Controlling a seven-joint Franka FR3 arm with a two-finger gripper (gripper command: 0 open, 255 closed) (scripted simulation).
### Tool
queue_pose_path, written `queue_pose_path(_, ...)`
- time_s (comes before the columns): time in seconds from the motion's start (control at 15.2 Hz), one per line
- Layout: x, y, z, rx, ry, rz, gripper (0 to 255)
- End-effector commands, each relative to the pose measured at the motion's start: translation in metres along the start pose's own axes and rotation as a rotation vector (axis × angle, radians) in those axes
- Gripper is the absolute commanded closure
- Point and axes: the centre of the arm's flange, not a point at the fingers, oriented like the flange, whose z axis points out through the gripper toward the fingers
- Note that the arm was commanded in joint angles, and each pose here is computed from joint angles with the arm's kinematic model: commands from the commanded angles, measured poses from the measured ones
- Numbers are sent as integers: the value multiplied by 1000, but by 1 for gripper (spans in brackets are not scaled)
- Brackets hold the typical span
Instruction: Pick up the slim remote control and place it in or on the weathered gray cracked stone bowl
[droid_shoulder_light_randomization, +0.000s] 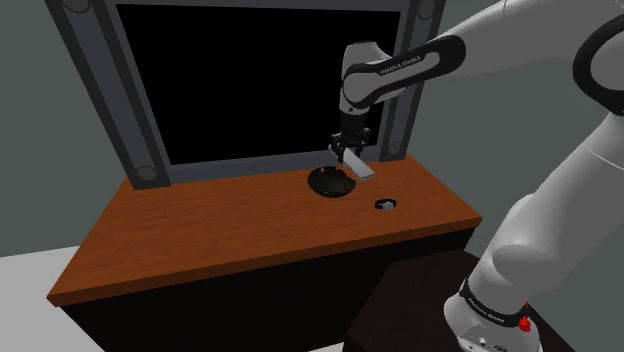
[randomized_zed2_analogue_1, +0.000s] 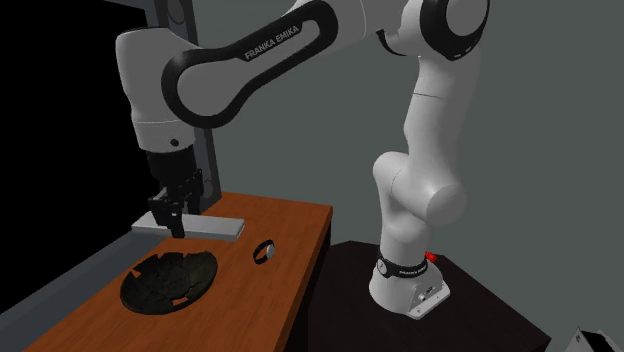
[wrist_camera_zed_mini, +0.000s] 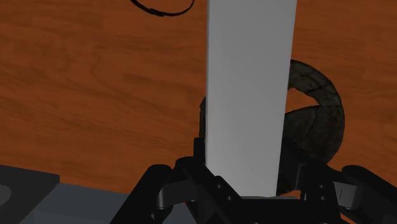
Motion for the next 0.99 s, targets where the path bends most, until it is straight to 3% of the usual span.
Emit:
queue_pose_path(0.0,16,-24,-2,1,0,1,255)
queue_pose_path(0.13,30,-45,-2,1,0,1,255)
queue_pose_path(0.92,29,-46,61,1,0,1,255)
